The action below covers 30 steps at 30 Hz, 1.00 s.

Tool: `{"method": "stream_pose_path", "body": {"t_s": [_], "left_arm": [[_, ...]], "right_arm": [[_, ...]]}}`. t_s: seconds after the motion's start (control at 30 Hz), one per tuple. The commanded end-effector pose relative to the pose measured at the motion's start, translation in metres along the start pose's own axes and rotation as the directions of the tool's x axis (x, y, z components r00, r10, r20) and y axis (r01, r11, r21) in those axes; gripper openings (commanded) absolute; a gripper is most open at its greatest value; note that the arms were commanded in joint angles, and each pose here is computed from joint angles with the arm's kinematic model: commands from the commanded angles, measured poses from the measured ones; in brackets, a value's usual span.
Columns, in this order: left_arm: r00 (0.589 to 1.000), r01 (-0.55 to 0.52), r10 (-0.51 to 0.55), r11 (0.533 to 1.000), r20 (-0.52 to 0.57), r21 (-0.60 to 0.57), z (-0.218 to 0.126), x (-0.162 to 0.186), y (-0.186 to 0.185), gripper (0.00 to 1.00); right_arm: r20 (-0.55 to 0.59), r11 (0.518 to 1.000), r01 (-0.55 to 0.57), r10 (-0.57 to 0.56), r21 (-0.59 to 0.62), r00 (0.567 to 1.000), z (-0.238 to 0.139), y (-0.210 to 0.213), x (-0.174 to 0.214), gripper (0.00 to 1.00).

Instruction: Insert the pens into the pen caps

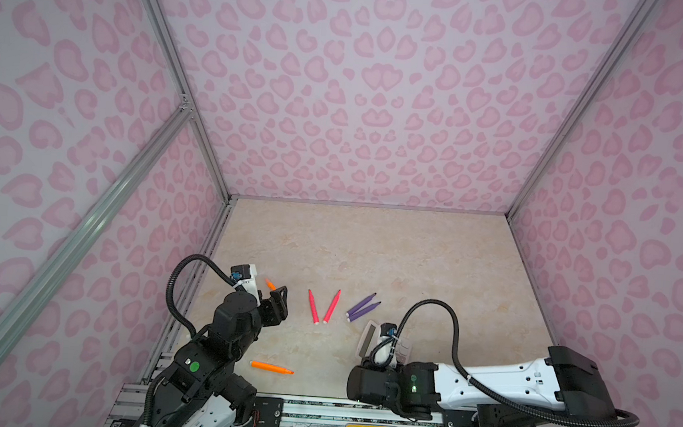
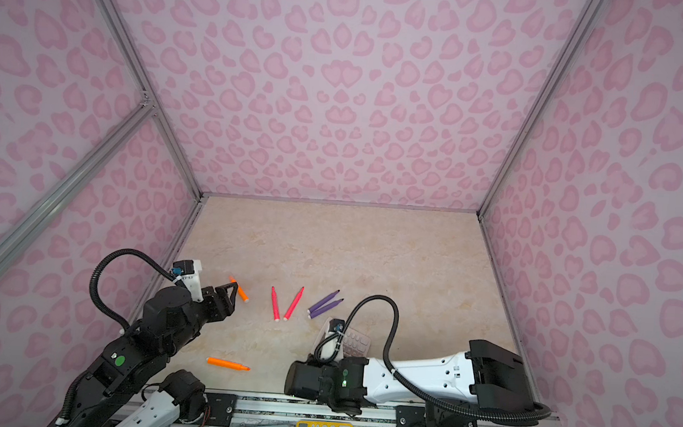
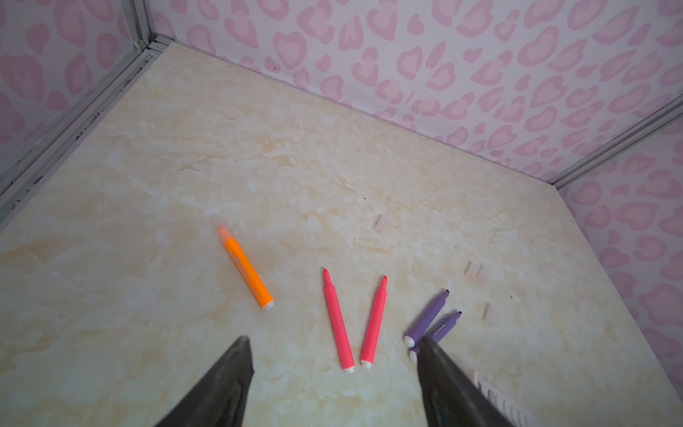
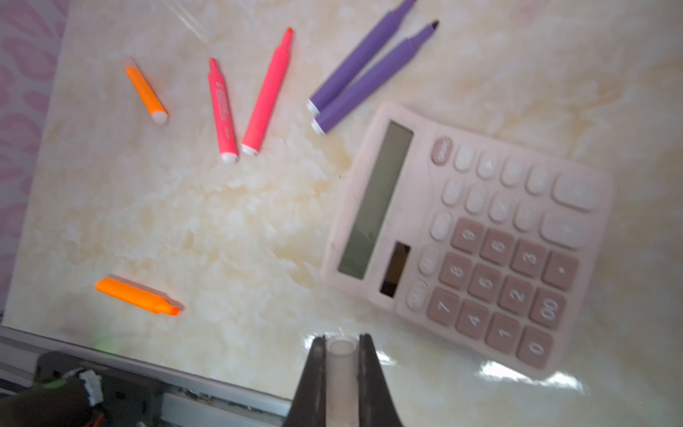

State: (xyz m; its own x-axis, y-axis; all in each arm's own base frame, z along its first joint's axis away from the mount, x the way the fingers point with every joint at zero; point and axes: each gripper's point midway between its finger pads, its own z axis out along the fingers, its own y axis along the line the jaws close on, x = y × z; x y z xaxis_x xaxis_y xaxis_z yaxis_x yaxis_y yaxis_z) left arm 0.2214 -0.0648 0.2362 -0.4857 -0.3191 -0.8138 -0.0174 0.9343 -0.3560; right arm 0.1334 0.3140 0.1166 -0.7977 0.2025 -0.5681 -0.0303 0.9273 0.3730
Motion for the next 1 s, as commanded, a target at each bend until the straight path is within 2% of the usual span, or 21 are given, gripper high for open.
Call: {"method": "stream_pose_path", "body": {"t_s": [0.0,0.03,0.1,0.17,0.2,0.23,0.3,0.33,0.37,0.43,0.47,0.53,0.57,0.6,0.63,0.7,0.73,0.8,0.87,0.9,0.97], "left_arm": [[0.995,-0.066,0.064,0.997,-0.074,-0.026,-0.007,-0.005,-0.003,0.74],[0.991,-0.106,0.101,0.993,-0.092,-0.053,-0.006,-0.009,-0.002,0.75],[0.956,-0.264,0.250,0.961,-0.152,-0.079,-0.001,-0.017,-0.004,0.74],[0.902,-0.403,0.387,0.914,-0.193,-0.049,0.007,-0.019,-0.011,0.78],[0.869,-0.471,0.449,0.879,-0.210,-0.067,0.014,-0.020,-0.008,0.78],[0.858,-0.498,0.468,0.859,-0.213,-0.118,0.019,-0.023,-0.002,0.77],[0.794,-0.570,0.559,0.821,-0.238,0.027,0.034,-0.008,-0.023,0.73],[0.768,-0.594,0.588,0.802,-0.254,0.060,0.042,-0.001,-0.026,0.71],[0.751,-0.625,0.604,0.781,-0.267,0.011,0.051,-0.003,-0.019,0.71],[0.660,-0.728,0.696,0.686,-0.284,-0.011,0.068,0.000,-0.010,0.72],[0.609,-0.768,0.744,0.640,-0.275,0.030,0.073,0.004,-0.015,0.73],[0.478,-0.816,0.841,0.532,-0.252,0.226,0.073,0.022,-0.034,0.74],[0.386,-0.832,0.887,0.454,-0.253,0.318,0.071,0.036,-0.035,0.75],[0.267,-0.842,0.927,0.357,-0.263,0.404,0.068,0.053,-0.029,0.74],[0.179,-0.834,0.941,0.301,-0.289,0.463,0.064,0.068,-0.018,0.74],[0.046,-0.814,0.938,0.235,-0.344,0.531,0.056,0.085,0.006,0.75],[0.007,-0.808,0.935,0.215,-0.356,0.548,0.051,0.087,0.011,0.74],[0.001,-0.795,0.940,0.207,-0.340,0.570,0.037,0.088,0.011,0.74],[-0.034,-0.769,0.936,0.199,-0.350,0.608,0.019,0.097,0.020,0.75],[-0.081,-0.740,0.925,0.193,-0.371,0.644,0.007,0.109,0.030,0.75],[-0.209,-0.678,0.887,0.172,-0.412,0.714,-0.016,0.134,0.055,0.74]], "right_arm": [[0.122,0.986,0.111,-0.096,-0.123,0.988,-0.003,0.046,-0.055,0.03],[0.163,0.983,0.118,-0.095,-0.140,0.982,-0.007,0.053,-0.070,0.03],[0.270,0.981,0.132,-0.091,-0.139,0.958,-0.018,0.055,-0.103,0.04],[0.305,0.980,0.134,-0.084,-0.148,0.949,-0.020,0.049,-0.125,0.02],[0.312,0.979,0.127,-0.073,-0.158,0.947,-0.020,0.041,-0.133,0.02],[0.311,0.979,0.120,-0.064,-0.163,0.948,-0.017,0.033,-0.138,0.02],[0.319,0.980,0.112,-0.056,-0.162,0.946,-0.013,0.011,-0.148,0.02],[0.325,0.980,0.118,-0.061,-0.160,0.944,-0.012,0.004,-0.152,0.02],[0.326,0.980,0.124,-0.068,-0.155,0.943,-0.012,-0.004,-0.156,0.02],[0.328,0.976,0.148,-0.089,-0.160,0.941,-0.010,-0.013,-0.161,0.02],[0.327,0.974,0.155,-0.094,-0.168,0.940,-0.010,-0.017,-0.164,0.02],[0.327,0.966,0.167,-0.096,-0.197,0.940,-0.009,-0.023,-0.164,0.02],[0.323,0.959,0.175,-0.097,-0.222,0.941,-0.009,-0.026,-0.163,0.03],[0.319,0.951,0.186,-0.102,-0.247,0.942,-0.011,-0.028,-0.161,0.03],[0.318,0.945,0.197,-0.108,-0.261,0.942,-0.013,-0.030,-0.159,0.03],[0.326,0.933,0.232,-0.136,-0.276,0.936,-0.016,-0.035,-0.155,0.05],[0.332,0.929,0.244,-0.145,-0.279,0.932,-0.017,-0.037,-0.154,0.06],[0.332,0.934,0.238,-0.143,-0.267,0.932,-0.014,-0.047,-0.155,0.07],[0.321,0.937,0.219,-0.126,-0.273,0.939,-0.009,-0.054,-0.157,0.06],[0.309,0.938,0.207,-0.117,-0.278,0.944,-0.006,-0.056,-0.158,0.05],[0.293,0.935,0.195,-0.105,-0.295,0.950,0.001,-0.058,-0.157,0.04]]}}
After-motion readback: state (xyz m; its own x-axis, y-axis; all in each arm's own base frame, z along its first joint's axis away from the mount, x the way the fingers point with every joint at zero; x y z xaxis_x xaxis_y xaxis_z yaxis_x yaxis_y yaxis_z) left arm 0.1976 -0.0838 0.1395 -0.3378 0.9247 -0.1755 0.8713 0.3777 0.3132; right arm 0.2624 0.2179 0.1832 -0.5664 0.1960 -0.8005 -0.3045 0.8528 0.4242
